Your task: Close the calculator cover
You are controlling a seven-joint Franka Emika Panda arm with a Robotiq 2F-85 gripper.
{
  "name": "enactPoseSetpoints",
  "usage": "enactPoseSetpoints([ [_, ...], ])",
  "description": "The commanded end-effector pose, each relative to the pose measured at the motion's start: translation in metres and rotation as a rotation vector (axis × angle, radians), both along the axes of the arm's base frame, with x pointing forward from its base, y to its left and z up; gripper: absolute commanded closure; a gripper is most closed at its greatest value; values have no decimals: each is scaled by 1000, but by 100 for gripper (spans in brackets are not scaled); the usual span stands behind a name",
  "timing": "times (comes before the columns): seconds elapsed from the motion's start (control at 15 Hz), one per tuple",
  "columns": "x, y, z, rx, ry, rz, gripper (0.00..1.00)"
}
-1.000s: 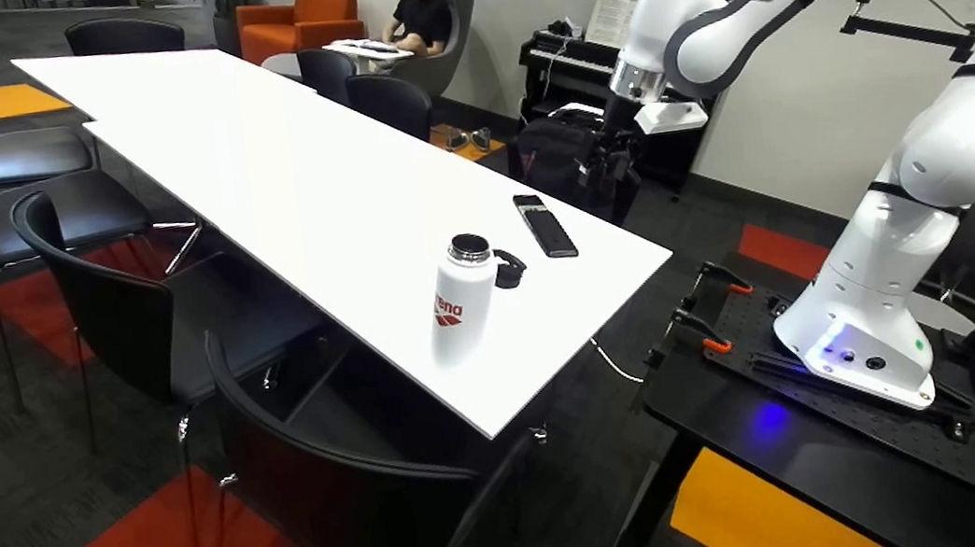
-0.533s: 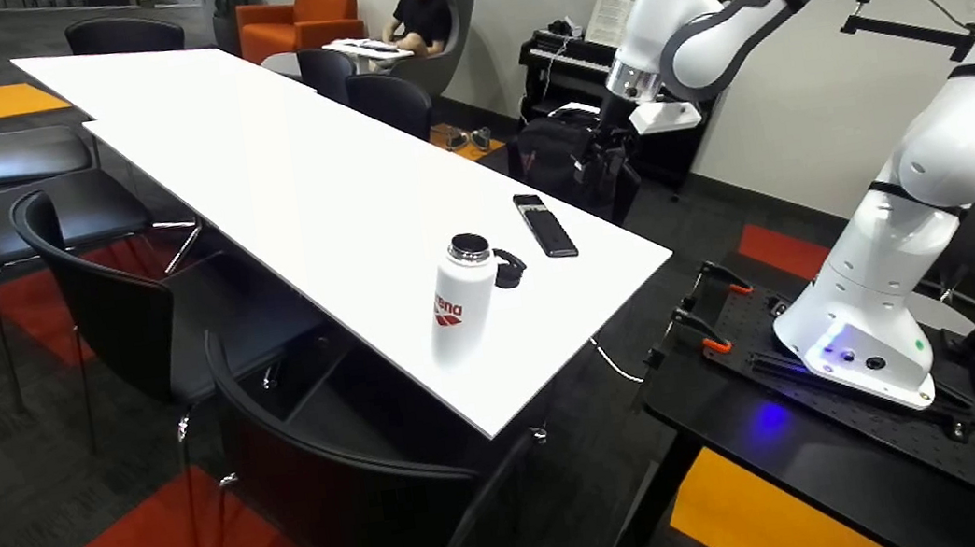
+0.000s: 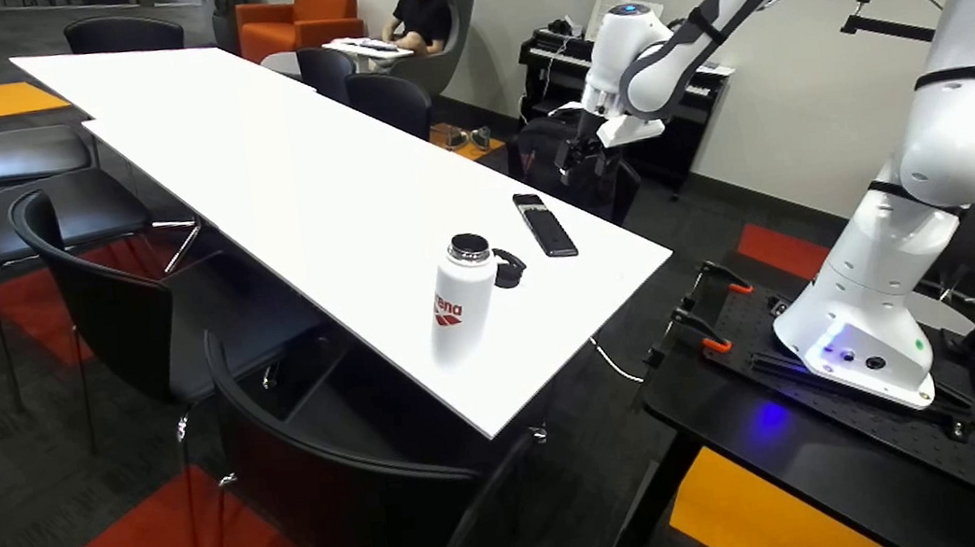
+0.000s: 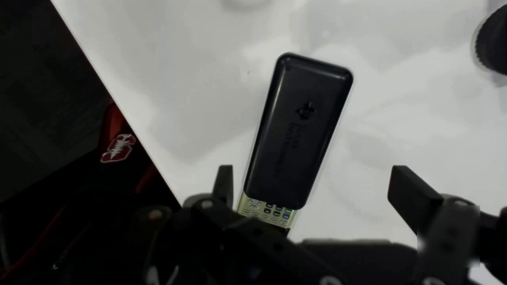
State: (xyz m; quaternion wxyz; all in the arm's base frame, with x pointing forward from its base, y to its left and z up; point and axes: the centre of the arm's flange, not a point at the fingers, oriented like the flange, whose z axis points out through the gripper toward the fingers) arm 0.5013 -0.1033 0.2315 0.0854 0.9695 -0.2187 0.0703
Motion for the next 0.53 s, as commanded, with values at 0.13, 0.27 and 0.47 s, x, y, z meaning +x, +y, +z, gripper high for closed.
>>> enactPoseSetpoints([
  [0.13, 51, -24, -59, -104, 20, -43, 0],
  [0.27, 34, -27, -49, -67, 45, -28, 0],
  [0.47, 35, -24, -52, -64, 49, -28, 0],
])
